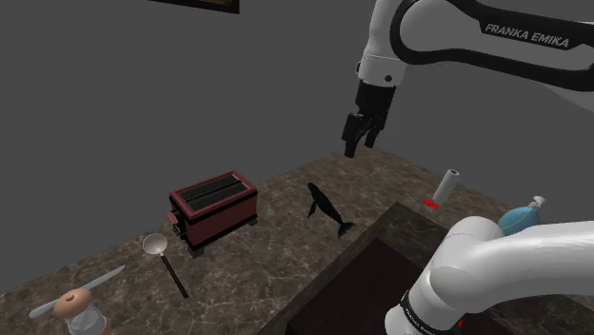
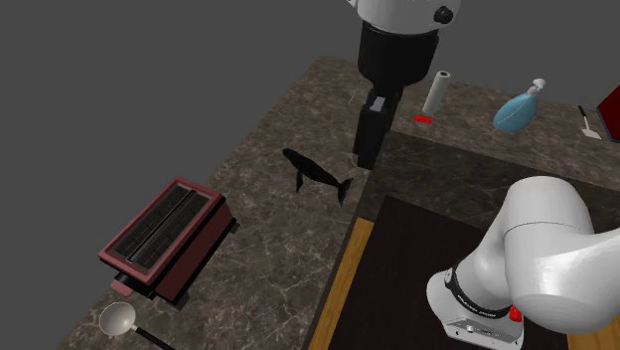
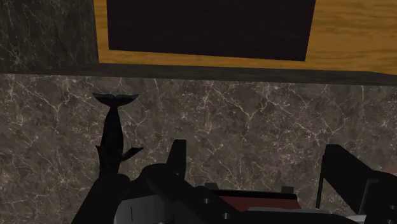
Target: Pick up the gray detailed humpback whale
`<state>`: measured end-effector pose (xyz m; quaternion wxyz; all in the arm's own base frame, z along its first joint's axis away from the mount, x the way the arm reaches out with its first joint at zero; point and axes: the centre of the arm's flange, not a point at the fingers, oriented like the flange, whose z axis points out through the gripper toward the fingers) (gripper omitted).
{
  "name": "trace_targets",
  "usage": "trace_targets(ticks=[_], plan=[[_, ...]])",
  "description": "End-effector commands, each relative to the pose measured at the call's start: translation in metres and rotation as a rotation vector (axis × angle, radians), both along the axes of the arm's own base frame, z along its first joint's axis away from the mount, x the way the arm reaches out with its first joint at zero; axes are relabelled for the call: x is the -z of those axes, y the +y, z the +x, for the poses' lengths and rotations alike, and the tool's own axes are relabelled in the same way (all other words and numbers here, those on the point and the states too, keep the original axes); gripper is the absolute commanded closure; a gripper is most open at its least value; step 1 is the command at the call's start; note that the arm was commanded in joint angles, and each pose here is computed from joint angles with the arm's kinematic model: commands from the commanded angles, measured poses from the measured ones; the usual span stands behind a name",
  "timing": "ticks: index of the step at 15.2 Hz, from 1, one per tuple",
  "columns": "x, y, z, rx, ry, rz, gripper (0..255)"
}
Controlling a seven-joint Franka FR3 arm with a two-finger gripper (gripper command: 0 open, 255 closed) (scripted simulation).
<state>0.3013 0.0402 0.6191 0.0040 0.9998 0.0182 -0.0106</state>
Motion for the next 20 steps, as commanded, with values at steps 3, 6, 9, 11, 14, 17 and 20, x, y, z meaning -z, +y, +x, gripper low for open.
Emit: trace_targets(ticks=[3, 6, 9, 11, 14, 17, 20], plan=[[0.022, -0.013, 0.004, 0.006, -0.015, -0.001, 0], [0.055, -0.031, 0.011, 0.016, -0.037, -0.003, 0], [0.088, -0.050, 0.018, 0.026, -0.060, -0.004, 0], [0.110, -0.063, 0.023, 0.032, -0.074, -0.006, 0], [0.143, -0.082, 0.031, 0.042, -0.097, -0.007, 0], [0.175, -0.102, 0.040, 0.051, -0.119, -0.009, 0], [0.208, -0.121, 0.049, 0.061, -0.141, -0.011, 0]])
